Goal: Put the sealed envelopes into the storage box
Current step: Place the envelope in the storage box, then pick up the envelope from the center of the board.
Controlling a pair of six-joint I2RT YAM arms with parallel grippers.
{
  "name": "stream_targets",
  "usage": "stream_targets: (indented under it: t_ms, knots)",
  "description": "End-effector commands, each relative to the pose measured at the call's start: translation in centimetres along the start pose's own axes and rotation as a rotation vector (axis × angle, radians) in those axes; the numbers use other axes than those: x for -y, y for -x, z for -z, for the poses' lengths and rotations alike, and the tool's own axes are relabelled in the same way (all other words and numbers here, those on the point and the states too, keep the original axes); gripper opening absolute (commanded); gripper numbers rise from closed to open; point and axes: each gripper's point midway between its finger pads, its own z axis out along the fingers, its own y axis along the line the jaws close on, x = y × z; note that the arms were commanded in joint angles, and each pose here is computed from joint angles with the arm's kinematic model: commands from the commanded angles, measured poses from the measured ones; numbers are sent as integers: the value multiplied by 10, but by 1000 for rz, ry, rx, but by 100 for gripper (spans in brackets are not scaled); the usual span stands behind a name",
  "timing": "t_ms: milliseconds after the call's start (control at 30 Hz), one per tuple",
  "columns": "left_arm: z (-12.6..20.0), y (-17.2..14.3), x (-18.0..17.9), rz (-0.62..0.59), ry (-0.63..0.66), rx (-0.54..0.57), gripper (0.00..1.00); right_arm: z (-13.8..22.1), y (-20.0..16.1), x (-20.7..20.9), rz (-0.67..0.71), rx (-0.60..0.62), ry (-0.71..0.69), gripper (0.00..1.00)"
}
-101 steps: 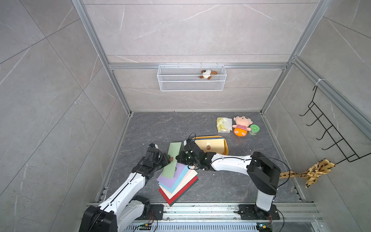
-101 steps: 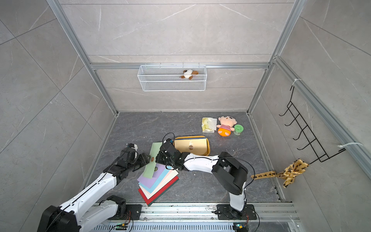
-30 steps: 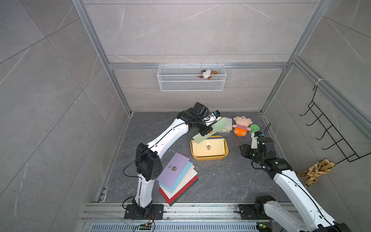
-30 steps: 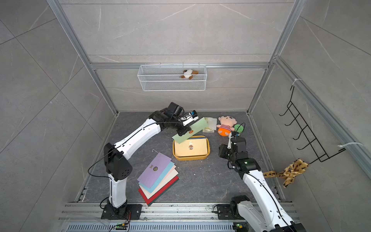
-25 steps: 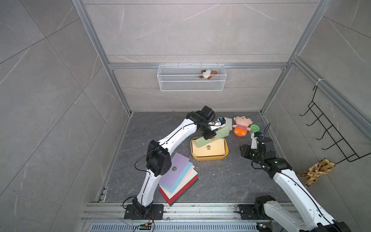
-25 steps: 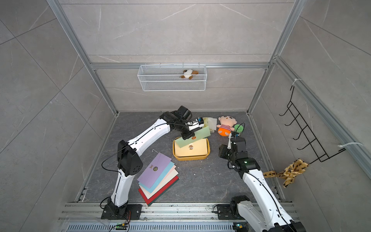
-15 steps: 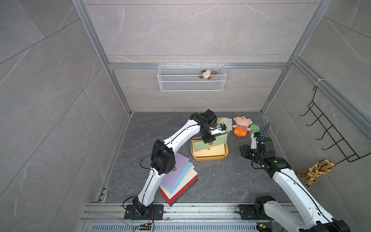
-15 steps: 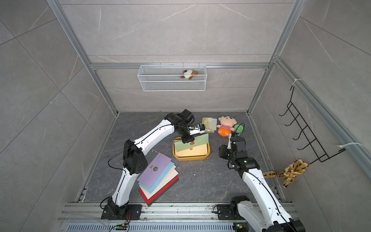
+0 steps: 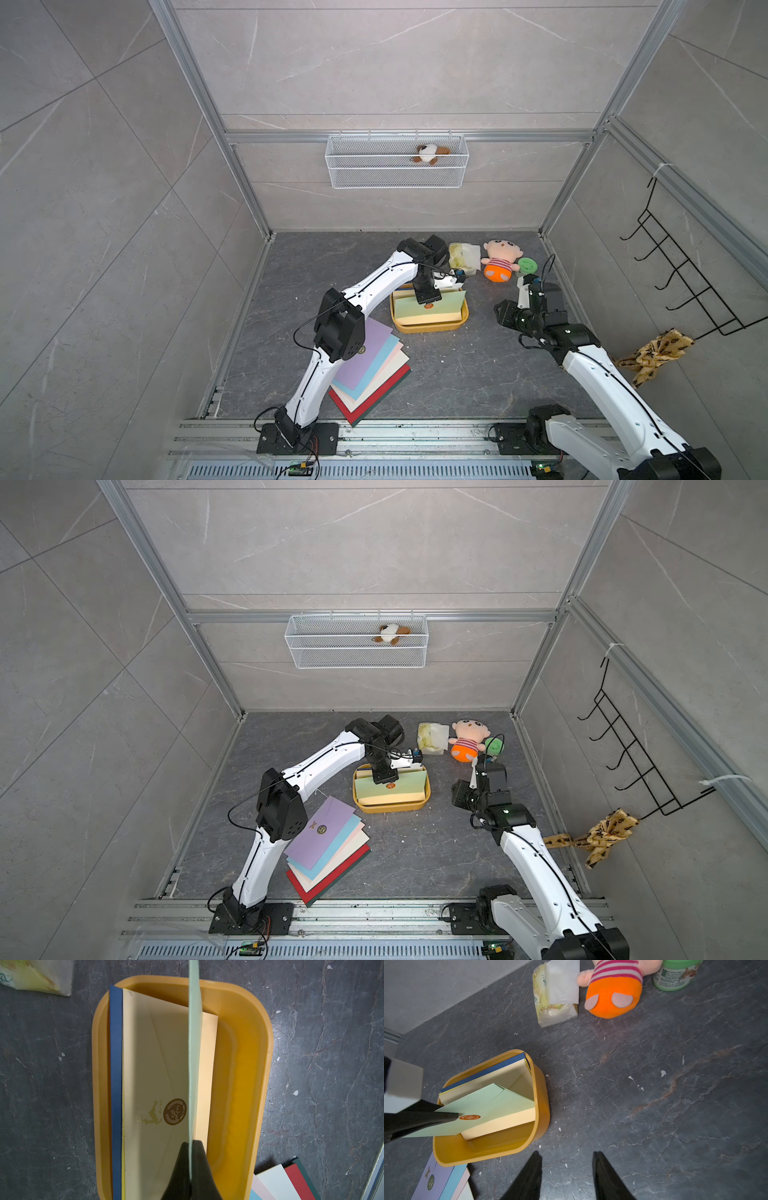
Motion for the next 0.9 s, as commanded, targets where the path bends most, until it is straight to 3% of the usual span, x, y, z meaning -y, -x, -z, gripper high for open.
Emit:
stream_targets:
  t_ms: [0,200,367,467,567,667,767,867]
  knots:
    - [6,2,1,-29,8,5,7,0,-3,0,1,-23,6,44]
    - [21,10,-37,65,203,33,34,-1,-5,0,0,-30,7,44]
    - [71,21,-71,181,426,162,44,-2,-6,1,-13,-40,2,44]
    - [114,14,-84,329,539,280,45,2,-8,1,-30,-50,4,45]
    - [144,-19,-85,563,609,419,46,9,-10,-8,-84,-52,53,46]
    - [157,-68,-76,864,594,591,58,12,-18,-22,-217,-73,146,45]
    - [134,-139,-58,1182,484,648,60,4,-36,-49,-351,-141,257,41]
    - [95,-197,-31,1412,373,623,59,-1,-63,-91,-315,-188,303,41]
